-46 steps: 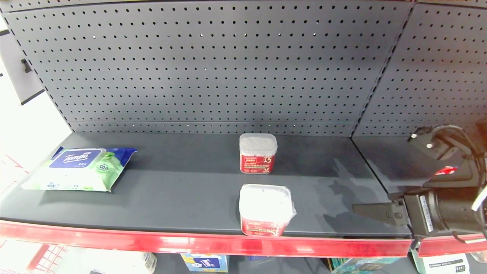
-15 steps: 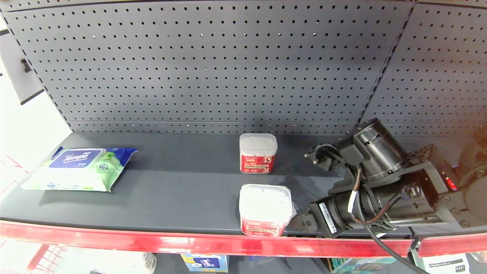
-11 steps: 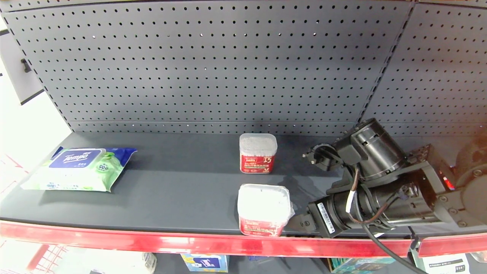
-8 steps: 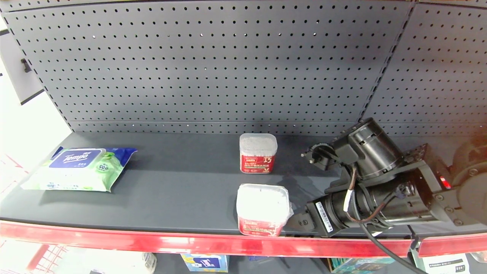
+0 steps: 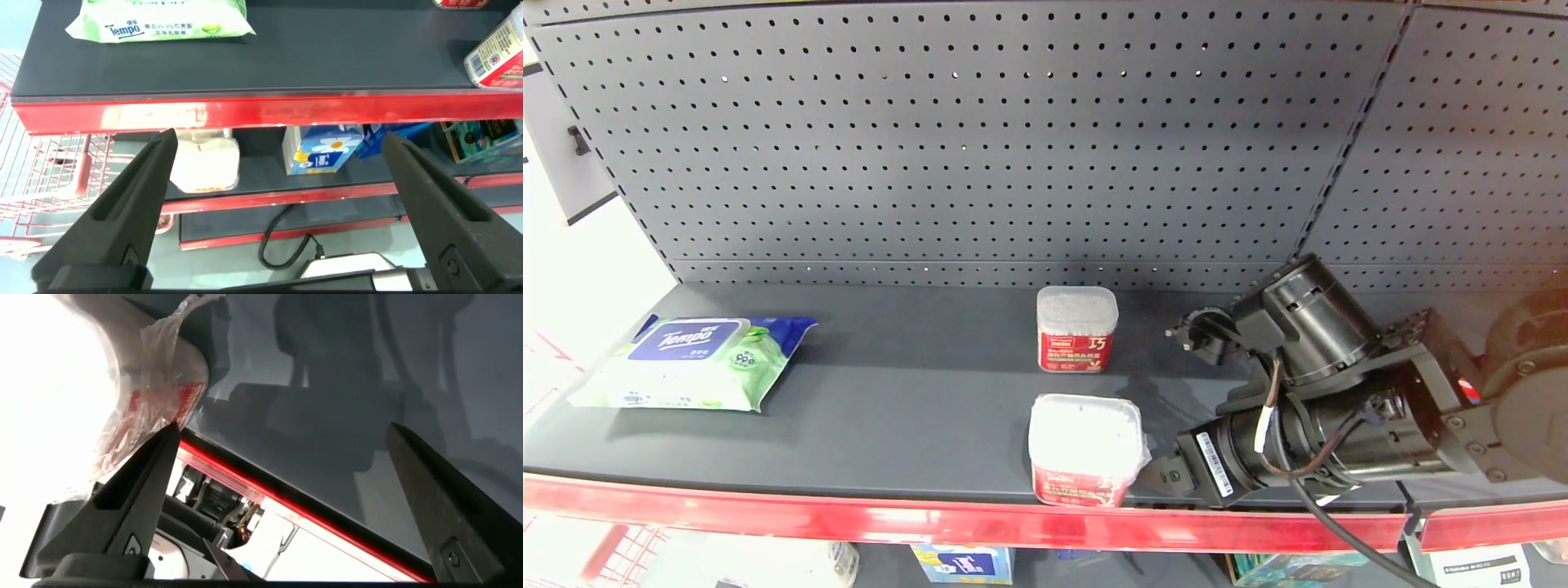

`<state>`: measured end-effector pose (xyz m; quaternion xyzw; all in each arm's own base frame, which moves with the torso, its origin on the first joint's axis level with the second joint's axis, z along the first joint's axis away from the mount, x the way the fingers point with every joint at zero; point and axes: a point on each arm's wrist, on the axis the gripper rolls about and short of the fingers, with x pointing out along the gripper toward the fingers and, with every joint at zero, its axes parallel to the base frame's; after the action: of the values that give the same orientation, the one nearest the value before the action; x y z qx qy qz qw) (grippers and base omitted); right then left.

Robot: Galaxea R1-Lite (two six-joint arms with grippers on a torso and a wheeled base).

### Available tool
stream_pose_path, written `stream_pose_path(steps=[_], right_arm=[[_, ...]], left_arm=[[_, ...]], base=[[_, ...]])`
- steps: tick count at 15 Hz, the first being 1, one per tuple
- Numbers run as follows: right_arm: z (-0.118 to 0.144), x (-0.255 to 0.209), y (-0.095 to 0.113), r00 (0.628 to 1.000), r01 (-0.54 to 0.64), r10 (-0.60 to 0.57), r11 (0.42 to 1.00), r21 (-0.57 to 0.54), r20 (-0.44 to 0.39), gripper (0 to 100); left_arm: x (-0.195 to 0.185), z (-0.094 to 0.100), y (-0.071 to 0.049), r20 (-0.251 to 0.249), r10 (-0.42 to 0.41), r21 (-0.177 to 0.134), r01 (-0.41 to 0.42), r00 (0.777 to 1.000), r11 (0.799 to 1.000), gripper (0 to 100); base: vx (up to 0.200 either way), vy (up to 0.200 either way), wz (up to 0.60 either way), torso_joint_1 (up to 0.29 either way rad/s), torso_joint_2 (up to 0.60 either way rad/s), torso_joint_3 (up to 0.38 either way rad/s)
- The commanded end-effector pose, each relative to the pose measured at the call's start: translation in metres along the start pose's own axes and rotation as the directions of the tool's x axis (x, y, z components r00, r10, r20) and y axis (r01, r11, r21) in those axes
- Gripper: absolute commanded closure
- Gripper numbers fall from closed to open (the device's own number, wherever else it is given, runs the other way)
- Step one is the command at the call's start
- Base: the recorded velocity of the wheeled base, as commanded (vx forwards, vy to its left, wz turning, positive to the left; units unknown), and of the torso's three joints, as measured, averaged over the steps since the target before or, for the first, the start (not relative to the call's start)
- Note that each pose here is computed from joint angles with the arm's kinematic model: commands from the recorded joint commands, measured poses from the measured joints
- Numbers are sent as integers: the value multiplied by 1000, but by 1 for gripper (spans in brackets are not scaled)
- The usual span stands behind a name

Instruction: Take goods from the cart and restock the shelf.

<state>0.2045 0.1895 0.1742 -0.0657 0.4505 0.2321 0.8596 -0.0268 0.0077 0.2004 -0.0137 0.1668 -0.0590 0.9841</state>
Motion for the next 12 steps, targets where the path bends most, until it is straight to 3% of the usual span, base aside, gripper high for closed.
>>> stream_pose_path(steps=[1,6,8,12], right_arm=[[0,0,0,1000,1,-1,1000,-2,-1,0],[-10,-17,-4,999,20,-20,1000,0,30,0],[-23,-41,-9,993,59,-59,998,2,99,0],[-33,-55,-14,985,101,-101,995,11,138,0]], left_arm=[[1,0,0,-6,1,0,-1,1000,1000,0],[3,0,0,-16,-1,1,1,1000,1000,0],[6,-5,0,-31,0,2,0,1000,1000,0],[15,-1,-1,-8,-5,2,5,1000,1000,0]], base=[[0,0,0,0,0,0],[0,0,0,0,0,0],[0,0,0,0,0,0],[0,0,0,0,0,0]])
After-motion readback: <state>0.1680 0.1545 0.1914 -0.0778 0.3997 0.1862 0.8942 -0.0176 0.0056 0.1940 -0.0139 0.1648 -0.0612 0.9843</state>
